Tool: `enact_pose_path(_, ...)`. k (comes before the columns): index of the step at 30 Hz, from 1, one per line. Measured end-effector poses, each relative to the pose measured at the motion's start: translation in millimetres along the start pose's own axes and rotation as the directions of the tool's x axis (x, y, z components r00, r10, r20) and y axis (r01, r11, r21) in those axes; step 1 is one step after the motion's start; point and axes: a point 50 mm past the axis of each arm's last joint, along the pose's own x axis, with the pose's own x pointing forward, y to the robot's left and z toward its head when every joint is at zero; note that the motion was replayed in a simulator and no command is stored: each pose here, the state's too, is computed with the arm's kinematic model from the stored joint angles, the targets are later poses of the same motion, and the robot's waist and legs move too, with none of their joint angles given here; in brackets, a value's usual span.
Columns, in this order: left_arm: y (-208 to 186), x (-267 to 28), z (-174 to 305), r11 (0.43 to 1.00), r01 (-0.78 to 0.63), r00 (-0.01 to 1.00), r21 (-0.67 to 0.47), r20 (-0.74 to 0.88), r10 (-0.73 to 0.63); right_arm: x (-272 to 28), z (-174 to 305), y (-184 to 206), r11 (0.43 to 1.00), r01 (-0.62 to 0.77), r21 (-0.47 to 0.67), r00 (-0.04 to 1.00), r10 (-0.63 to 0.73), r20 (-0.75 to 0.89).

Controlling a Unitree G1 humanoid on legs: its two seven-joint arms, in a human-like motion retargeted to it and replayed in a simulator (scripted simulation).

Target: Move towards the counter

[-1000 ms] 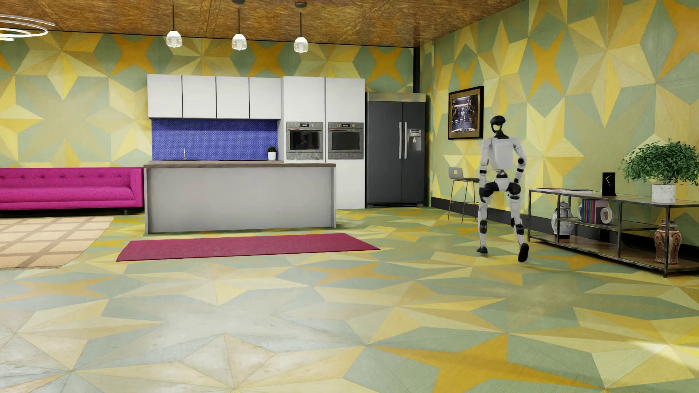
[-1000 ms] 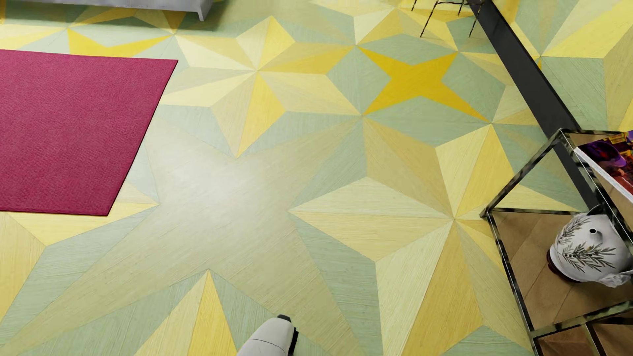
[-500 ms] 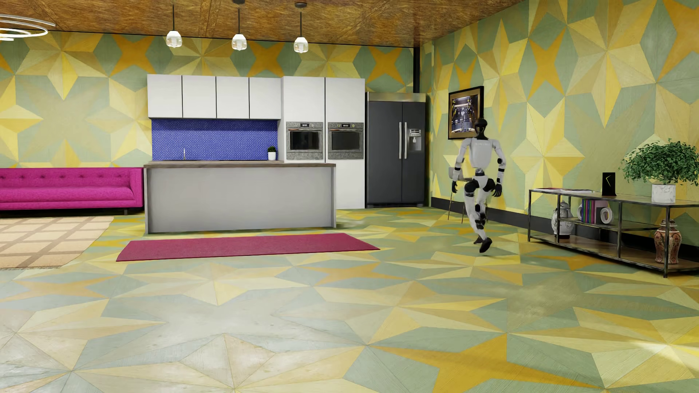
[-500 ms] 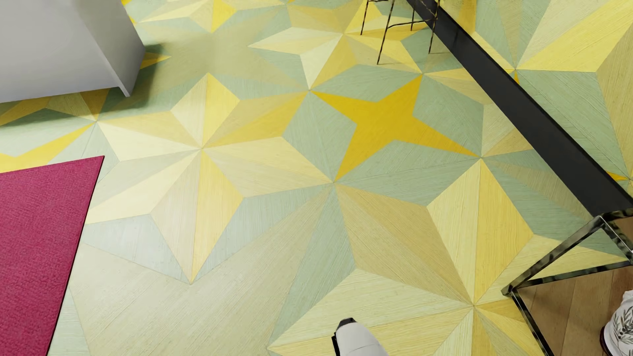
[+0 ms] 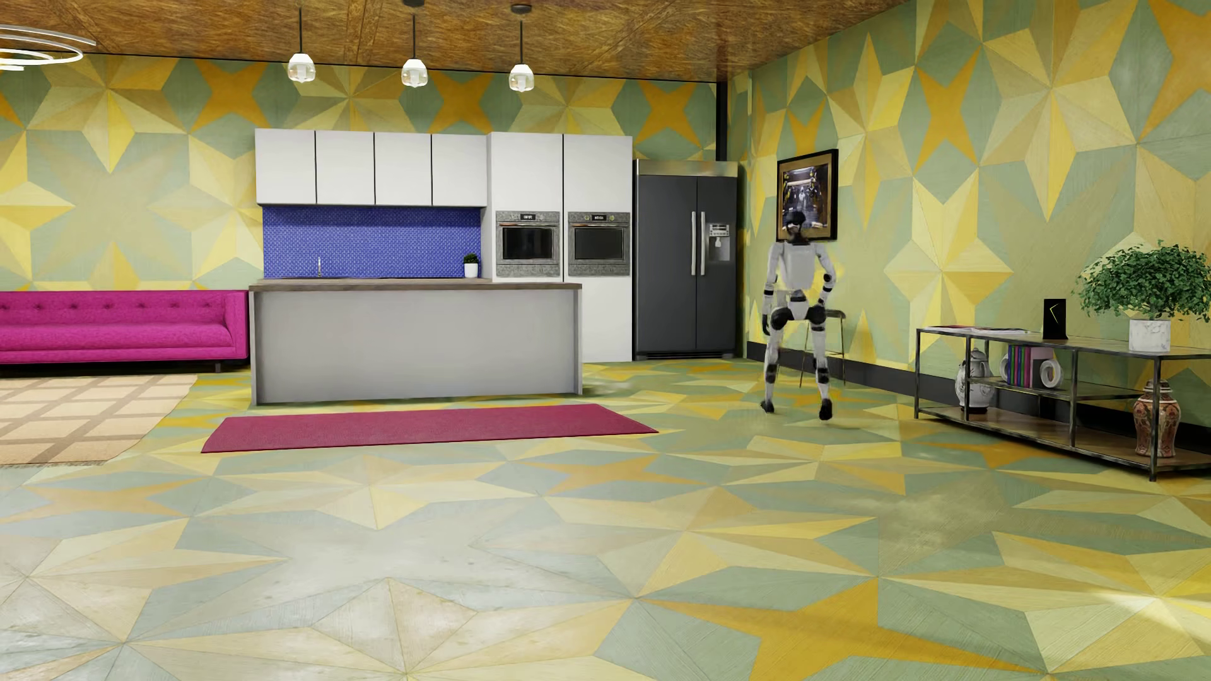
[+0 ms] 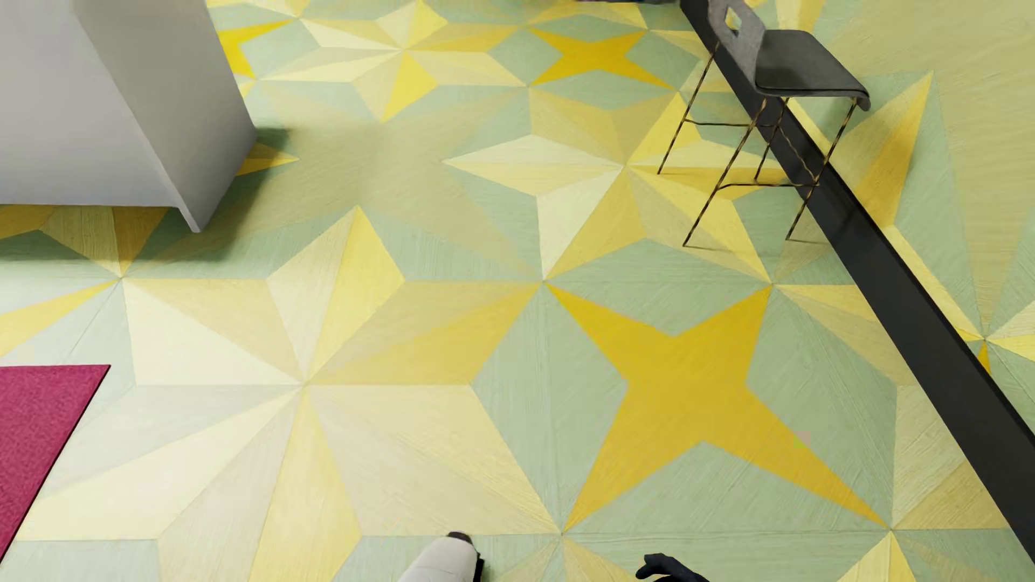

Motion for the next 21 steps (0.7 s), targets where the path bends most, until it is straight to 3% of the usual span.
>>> enact_pose_path(3,-2,0,-12,1.000,0.003,0.998,-0.010,-0.059,-0.004,-10,-42,29,0.997,-0.052,0.058,0.985,0.060,-0.162)
enact_pose_path(9,20,1,58,0.998,-0.054,0.975,-0.032,0.213,0.060,-39,-89,77,0.980,-0.194,0.051,0.924,0.200,-0.326)
enact_pose_path(14,58,-5,108,0.986,-0.146,0.918,-0.077,0.362,0.164,-58,-108,90,0.969,-0.241,0.049,0.893,0.241,-0.380)
enact_pose_path(16,54,-2,92,0.984,-0.140,0.937,-0.109,0.308,0.167,-63,-115,92,0.967,-0.250,0.051,0.879,0.249,-0.407)
enact_pose_path(18,36,3,62,0.993,-0.096,0.973,-0.069,0.202,0.108,-62,-121,82,0.975,-0.218,0.051,0.873,0.218,-0.436)
enact_pose_path(21,17,2,36,0.999,-0.046,0.990,-0.014,0.131,0.048,-40,-99,55,0.990,-0.135,0.044,0.918,0.142,-0.370)
